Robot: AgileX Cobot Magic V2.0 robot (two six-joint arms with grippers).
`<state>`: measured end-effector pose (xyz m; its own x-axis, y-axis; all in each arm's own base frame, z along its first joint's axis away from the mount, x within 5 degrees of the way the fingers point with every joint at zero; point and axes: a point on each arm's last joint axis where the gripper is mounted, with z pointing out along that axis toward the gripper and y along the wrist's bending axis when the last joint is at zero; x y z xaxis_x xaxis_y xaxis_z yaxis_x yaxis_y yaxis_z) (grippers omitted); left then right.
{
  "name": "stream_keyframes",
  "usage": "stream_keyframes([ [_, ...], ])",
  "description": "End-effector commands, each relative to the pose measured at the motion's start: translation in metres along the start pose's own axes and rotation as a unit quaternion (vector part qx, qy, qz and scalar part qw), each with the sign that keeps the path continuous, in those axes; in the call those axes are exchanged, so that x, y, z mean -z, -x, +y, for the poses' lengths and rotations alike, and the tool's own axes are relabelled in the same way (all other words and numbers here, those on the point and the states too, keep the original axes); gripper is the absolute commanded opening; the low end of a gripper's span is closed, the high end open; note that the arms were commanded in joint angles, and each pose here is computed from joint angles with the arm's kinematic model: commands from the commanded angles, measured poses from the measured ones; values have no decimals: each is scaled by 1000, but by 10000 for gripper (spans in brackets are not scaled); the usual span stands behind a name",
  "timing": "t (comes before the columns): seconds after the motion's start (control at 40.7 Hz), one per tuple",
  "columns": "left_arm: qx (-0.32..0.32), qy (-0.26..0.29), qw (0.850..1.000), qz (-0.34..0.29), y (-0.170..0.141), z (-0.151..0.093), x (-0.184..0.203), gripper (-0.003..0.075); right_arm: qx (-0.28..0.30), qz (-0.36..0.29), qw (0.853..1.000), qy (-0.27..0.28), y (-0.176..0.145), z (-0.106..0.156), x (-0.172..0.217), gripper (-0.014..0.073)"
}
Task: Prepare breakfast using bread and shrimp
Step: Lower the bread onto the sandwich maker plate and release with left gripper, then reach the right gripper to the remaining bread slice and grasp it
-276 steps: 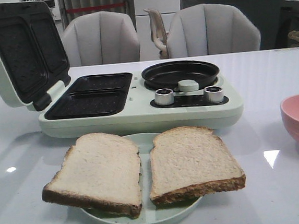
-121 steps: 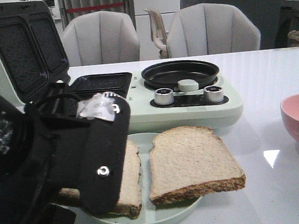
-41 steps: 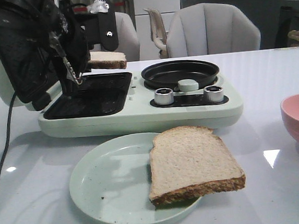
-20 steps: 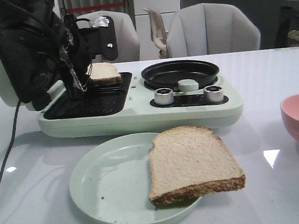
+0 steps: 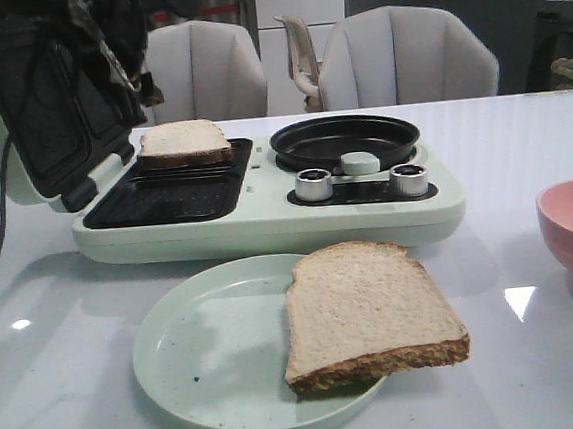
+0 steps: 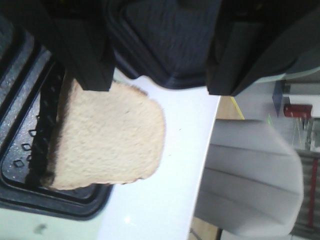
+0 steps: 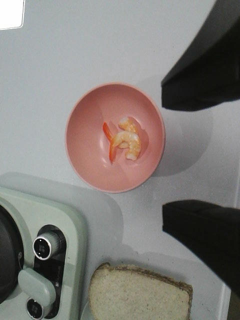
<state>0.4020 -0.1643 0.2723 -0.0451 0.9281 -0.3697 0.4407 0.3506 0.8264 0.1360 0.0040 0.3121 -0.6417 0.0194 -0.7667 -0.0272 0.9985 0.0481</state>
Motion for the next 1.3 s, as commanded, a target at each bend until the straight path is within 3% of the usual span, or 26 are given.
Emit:
stream_keyframes([
  [0.0, 36, 48, 998, -18, 17, 33, 55, 454, 8, -49, 999, -3, 15, 0, 7, 506],
  [0.197, 164, 19, 985, 50, 36, 26, 123, 454, 8, -49, 999, -3, 15, 0, 7, 506],
  [0.344, 216, -24, 972, 84, 45, 18, 175, 454, 8, -49, 999, -3, 15, 0, 7, 506],
  [0.565, 331, -139, 929, 89, 32, 12, 236, 454, 8, -53, 999, -3, 16, 0, 7, 506],
  [0.762, 377, -191, 903, 73, 3, 2, 274, 454, 0, -52, 999, 4, 16, 1, 7, 506],
  [0.86, 391, -210, 894, 69, -14, -8, 288, 454, -40, -38, 998, 39, 15, 7, 5, 505],
  [0.983, 404, -219, 886, 54, -30, -15, 303, 454, -83, 44, 990, 109, 9, 20, -12, 505],
  [1.106, 409, -217, 885, 45, -42, -18, 312, 454, -86, 118, 972, 183, 7, 36, -39, 505],
  [1.278, 414, -214, 884, 34, -45, -16, 318, 454, -88, 167, 949, 253, 6, 63, -81, 505],
])
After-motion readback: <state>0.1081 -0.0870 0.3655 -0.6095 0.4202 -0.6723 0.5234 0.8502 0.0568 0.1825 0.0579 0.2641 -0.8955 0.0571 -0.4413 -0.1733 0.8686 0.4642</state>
